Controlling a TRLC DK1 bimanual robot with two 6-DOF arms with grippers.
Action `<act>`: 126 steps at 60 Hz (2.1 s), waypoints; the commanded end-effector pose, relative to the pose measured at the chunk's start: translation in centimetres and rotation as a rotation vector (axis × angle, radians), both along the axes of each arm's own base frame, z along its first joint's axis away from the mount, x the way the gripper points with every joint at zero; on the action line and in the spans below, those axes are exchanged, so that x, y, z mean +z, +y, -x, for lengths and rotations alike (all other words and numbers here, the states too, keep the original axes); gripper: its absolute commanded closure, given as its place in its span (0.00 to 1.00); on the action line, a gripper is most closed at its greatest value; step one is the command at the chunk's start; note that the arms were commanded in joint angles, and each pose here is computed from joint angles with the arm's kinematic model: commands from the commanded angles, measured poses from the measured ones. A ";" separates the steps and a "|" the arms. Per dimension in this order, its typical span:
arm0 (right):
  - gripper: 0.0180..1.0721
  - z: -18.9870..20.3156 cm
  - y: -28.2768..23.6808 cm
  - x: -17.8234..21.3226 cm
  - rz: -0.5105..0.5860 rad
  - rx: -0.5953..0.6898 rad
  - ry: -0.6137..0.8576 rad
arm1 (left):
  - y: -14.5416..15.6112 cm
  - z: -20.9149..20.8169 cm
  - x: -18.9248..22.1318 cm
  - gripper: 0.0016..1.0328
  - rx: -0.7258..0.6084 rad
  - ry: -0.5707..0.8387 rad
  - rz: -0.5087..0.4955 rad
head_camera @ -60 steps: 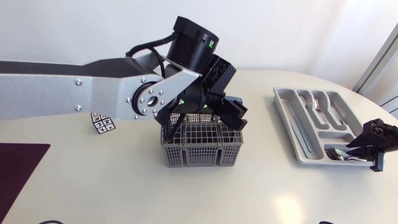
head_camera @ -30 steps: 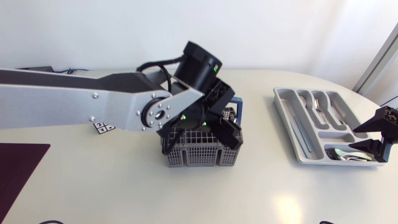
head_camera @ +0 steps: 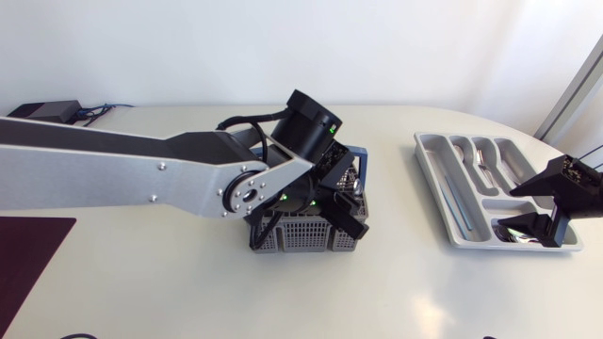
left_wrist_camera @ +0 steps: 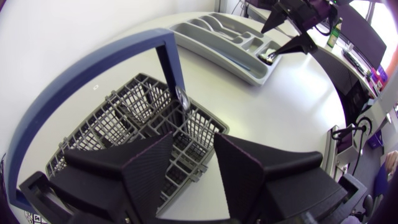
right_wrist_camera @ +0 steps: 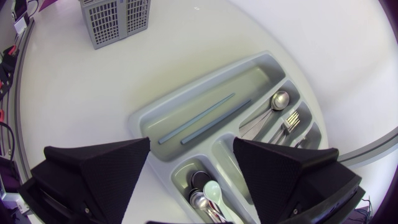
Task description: Transfer all utensils from the basket to the drawer tray.
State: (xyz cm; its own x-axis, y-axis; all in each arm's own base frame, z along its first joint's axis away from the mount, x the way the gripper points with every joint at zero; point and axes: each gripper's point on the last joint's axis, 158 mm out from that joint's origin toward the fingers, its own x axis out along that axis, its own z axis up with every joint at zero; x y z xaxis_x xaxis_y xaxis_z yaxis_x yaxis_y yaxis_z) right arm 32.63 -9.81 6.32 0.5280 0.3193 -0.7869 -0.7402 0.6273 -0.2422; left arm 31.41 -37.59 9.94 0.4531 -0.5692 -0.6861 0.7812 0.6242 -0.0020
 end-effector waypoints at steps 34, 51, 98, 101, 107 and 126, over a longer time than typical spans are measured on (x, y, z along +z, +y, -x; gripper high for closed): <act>0.07 1.4 4.7 -0.2 -0.057 0.009 -0.010 | -2.4 -3.2 -0.6 0.66 0.164 -0.078 0.105; 0.07 1.6 4.9 -0.5 -0.058 0.014 -0.005 | -2.8 -3.8 -1.1 0.76 0.184 -0.084 0.128; 0.07 1.8 5.5 -1.0 -0.049 0.034 0.001 | -2.6 -3.5 -0.5 0.97 0.168 -0.002 0.220; 0.07 1.9 5.7 -1.1 -0.049 0.039 0.003 | -2.9 -3.2 -0.1 0.97 0.156 0.005 0.243; 0.07 2.0 6.0 -1.1 -0.051 0.045 0.005 | -3.1 -2.7 0.9 0.97 0.139 0.004 0.286; 0.07 2.2 6.9 -1.3 -0.057 0.063 0.017 | -3.1 -2.2 5.0 0.97 0.125 -0.041 0.394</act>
